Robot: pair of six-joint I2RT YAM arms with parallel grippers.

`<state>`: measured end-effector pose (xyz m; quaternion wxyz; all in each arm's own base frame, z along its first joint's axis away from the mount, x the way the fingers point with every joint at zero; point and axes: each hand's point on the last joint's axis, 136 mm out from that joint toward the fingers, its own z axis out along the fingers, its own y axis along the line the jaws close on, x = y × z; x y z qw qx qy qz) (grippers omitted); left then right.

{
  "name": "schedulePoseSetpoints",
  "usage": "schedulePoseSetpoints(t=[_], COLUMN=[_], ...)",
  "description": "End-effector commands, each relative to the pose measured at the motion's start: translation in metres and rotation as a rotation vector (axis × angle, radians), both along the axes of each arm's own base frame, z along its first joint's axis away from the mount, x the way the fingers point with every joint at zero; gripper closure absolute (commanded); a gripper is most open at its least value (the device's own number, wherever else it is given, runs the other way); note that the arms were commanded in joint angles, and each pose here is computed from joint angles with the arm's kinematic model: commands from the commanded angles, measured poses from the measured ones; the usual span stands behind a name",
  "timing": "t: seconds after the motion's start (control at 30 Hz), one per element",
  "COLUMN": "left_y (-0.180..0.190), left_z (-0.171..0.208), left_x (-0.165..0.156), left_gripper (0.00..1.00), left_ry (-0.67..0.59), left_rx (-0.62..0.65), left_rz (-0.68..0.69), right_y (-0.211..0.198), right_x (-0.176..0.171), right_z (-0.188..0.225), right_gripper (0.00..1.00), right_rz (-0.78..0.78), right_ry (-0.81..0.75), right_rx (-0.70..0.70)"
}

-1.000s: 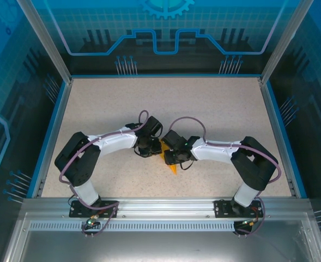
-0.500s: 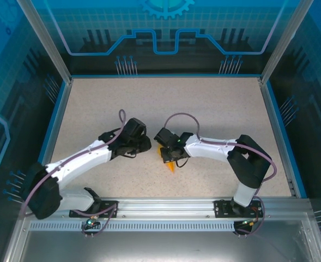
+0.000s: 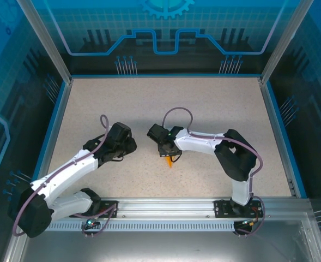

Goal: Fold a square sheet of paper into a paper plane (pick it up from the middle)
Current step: Move a paper plane to the center of the table.

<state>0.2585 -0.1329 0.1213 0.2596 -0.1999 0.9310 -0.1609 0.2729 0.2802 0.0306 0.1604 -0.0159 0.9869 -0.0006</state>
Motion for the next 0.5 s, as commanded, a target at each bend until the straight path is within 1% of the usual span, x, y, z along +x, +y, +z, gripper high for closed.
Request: schedulePoseSetpoints(t=[0.0, 0.1, 0.37, 0.47], left_y=[0.012, 0.013, 0.013, 0.013], left_z=[-0.006, -0.007, -0.011, -0.013], left_x=[-0.006, -0.007, -0.008, -0.008], left_gripper=[0.71, 0.71, 0.69, 0.69], left_ry=[0.013, 0.010, 0.018, 0.025], left_rx=[0.033, 0.028, 0.027, 0.029], left_rz=[0.019, 0.021, 0.019, 0.019], right_y=[-0.005, -0.005, -0.005, -0.007], right_x=[0.002, 0.000, -0.005, -0.010], right_z=[-0.004, -0.012, -0.028, -0.041], right_gripper=[0.83, 0.80, 0.78, 0.80], right_rz=[-0.052, -0.054, -0.047, -0.057], right_ry=[0.013, 0.032, 0.071, 0.101], right_rx=[-0.024, -0.028, -0.031, -0.042])
